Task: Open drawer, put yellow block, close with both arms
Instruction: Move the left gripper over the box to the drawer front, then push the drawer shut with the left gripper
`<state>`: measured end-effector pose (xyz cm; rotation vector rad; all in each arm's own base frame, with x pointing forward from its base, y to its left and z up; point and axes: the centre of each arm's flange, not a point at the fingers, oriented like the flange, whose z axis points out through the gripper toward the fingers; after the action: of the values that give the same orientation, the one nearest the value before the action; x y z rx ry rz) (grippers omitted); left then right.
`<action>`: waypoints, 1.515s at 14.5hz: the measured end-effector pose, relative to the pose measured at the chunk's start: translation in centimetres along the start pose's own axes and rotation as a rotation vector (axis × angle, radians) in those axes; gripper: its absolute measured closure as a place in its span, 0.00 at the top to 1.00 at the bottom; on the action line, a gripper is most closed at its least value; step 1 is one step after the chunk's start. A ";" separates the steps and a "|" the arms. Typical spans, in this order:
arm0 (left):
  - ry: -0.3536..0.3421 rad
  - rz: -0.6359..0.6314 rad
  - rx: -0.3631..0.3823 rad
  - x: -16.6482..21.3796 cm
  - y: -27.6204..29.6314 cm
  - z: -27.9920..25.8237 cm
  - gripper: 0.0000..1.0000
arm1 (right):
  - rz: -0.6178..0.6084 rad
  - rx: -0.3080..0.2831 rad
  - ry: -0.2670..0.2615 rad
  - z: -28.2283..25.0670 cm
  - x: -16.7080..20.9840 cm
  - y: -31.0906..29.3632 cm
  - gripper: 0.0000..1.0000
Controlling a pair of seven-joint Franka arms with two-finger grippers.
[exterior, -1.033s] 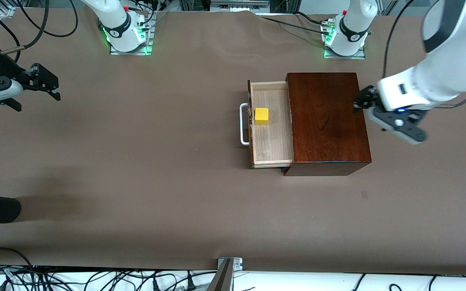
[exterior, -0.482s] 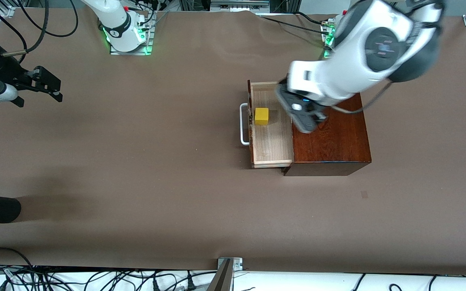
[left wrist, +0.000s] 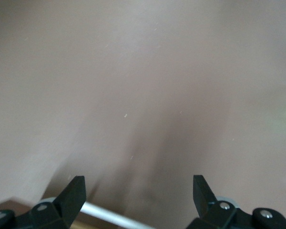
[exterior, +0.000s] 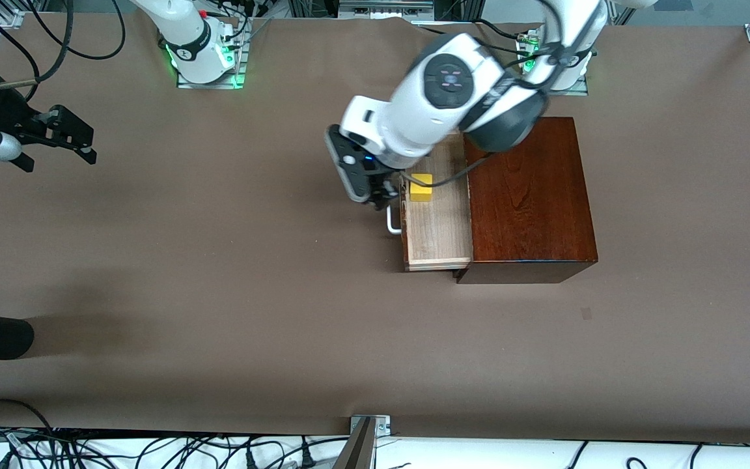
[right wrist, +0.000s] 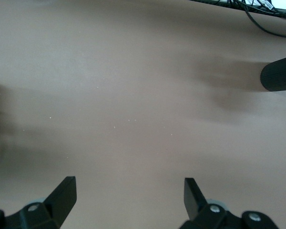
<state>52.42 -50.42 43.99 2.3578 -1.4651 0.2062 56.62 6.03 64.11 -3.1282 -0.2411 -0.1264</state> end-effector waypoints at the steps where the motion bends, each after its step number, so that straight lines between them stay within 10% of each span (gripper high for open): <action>1: 0.004 0.047 -0.004 0.4 0.8 1.5 1.00 | 0.000 0.000 -0.003 0.2 0.1 0.0 1.00; 6: -0.028 0.281 -0.033 0.1 1.5 9.7 1.00 | 0.001 0.000 -0.011 0.3 0.0 0.1 1.00; 10: -0.184 0.401 0.018 -2.5 -0.3 13.9 1.00 | 0.003 0.000 -0.013 0.3 0.0 0.1 1.00; 15: -0.440 0.450 0.000 -5.7 -1.1 14.6 1.00 | 0.007 -0.001 -0.015 0.4 0.0 0.2 1.00; 22: -0.534 0.435 -0.028 -7.0 -1.7 14.1 1.00 | -0.005 0.001 -0.015 0.4 0.0 -0.5 1.00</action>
<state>49.88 -49.13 28.40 2.1313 -2.2006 -0.3661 56.61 6.51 63.74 -3.1291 -0.2486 -0.1036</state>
